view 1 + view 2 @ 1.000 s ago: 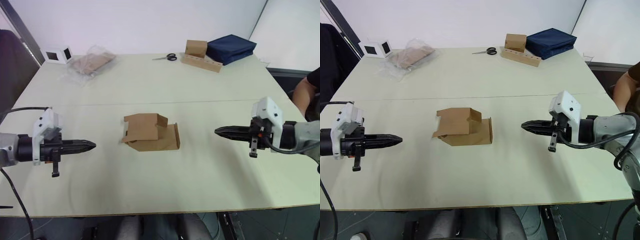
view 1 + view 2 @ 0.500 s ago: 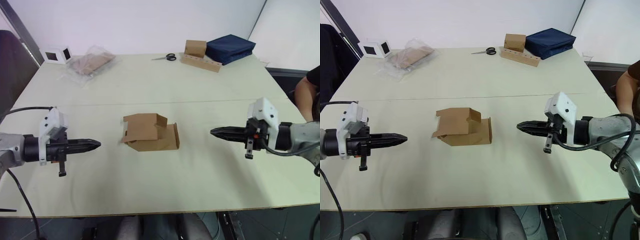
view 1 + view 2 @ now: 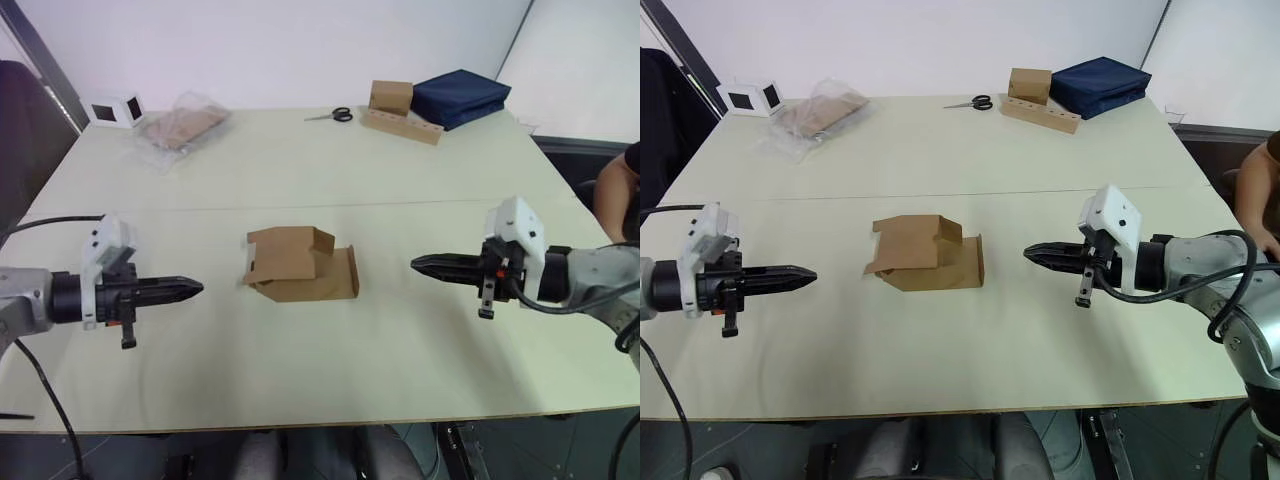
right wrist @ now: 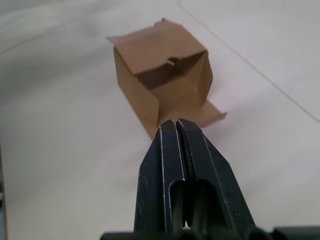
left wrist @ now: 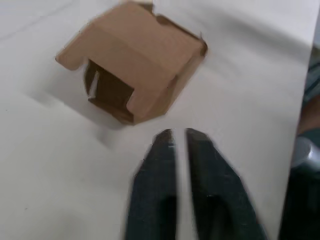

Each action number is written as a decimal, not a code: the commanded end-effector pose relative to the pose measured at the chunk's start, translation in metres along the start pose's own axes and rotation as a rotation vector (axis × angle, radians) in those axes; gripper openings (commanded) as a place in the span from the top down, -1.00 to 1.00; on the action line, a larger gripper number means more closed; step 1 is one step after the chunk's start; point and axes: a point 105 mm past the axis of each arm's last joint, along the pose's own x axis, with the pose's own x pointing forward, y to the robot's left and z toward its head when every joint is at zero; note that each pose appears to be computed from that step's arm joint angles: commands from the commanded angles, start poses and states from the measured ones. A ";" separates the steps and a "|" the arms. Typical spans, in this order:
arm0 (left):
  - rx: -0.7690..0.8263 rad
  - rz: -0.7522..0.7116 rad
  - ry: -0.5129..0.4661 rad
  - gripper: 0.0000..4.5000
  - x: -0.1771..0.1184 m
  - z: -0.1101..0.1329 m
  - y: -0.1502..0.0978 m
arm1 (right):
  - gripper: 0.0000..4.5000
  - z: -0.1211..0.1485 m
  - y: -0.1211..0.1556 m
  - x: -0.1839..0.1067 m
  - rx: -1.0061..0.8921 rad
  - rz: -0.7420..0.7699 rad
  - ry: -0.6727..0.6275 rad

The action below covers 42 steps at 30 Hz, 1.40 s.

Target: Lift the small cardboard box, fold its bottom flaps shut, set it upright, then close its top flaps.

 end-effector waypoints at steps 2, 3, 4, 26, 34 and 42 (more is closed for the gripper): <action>-0.150 -0.059 -0.069 -0.03 0.016 -0.001 0.015 | 1.00 0.003 0.003 0.009 -0.012 0.000 -0.034; -0.185 -0.092 -0.082 -0.22 0.020 0.001 0.016 | 1.00 0.001 0.003 0.010 -0.009 -0.004 -0.033; -0.224 -0.122 -0.093 -0.38 0.023 0.002 0.016 | 1.00 0.000 0.002 0.010 -0.006 -0.010 -0.031; -0.706 -0.369 -0.102 -1.00 0.126 0.000 0.050 | 1.00 -0.003 0.015 0.011 0.003 -0.100 -0.031; -0.724 -0.424 -0.103 -1.00 0.152 0.002 0.043 | 1.00 0.000 0.018 0.007 -0.005 -0.124 -0.026; -0.741 -0.431 -0.128 -0.10 0.151 0.005 0.045 | 1.00 -0.001 0.024 0.006 0.004 -0.138 -0.021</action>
